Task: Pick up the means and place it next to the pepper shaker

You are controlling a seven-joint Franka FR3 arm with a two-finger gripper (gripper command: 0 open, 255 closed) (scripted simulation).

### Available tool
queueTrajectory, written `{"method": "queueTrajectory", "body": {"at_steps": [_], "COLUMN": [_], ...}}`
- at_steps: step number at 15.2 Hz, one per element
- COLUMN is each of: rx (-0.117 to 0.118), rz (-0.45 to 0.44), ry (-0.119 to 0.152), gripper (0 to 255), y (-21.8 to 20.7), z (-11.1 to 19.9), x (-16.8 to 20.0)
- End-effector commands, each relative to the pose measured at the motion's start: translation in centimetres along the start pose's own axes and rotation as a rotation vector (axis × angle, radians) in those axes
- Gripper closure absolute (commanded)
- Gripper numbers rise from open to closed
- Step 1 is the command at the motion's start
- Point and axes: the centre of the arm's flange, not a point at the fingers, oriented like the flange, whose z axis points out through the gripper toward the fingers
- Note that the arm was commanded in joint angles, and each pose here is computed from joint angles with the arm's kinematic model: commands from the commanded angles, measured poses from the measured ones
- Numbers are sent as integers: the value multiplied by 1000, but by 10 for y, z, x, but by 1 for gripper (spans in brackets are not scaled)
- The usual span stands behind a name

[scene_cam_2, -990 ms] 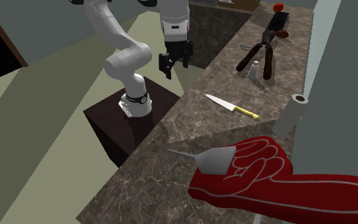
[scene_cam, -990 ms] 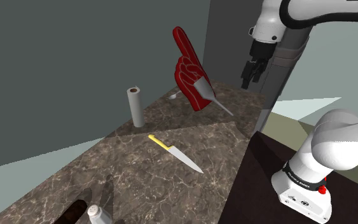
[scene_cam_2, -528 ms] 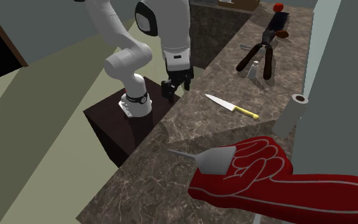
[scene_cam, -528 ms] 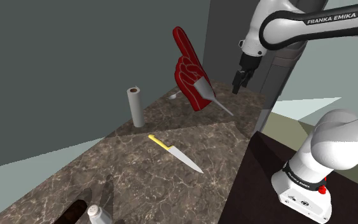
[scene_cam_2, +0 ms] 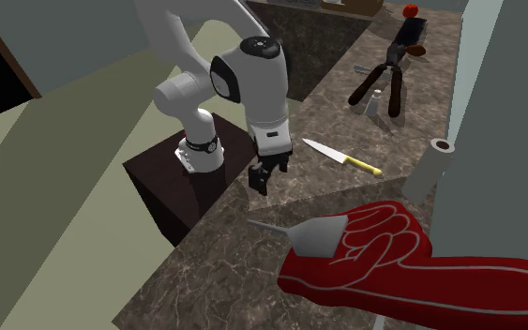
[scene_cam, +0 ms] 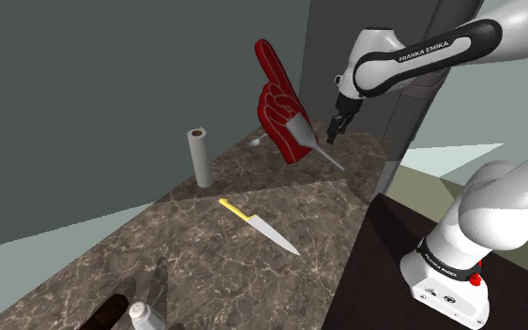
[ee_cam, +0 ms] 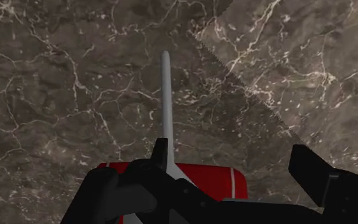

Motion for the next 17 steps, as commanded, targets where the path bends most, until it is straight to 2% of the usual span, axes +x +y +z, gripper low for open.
{"method": "queueTrajectory", "body": {"at_steps": [1, 7, 14, 17], "rx": [-7, -22, -22, -22], "rz": [-19, -69, -69, -69], "ry": [17, 58, 58, 58], "gripper": [0, 0, 0, 0], "y": [13, 46, 47, 47], "z": [16, 65, 102, 105], "x": [11, 49, 51, 51]}}
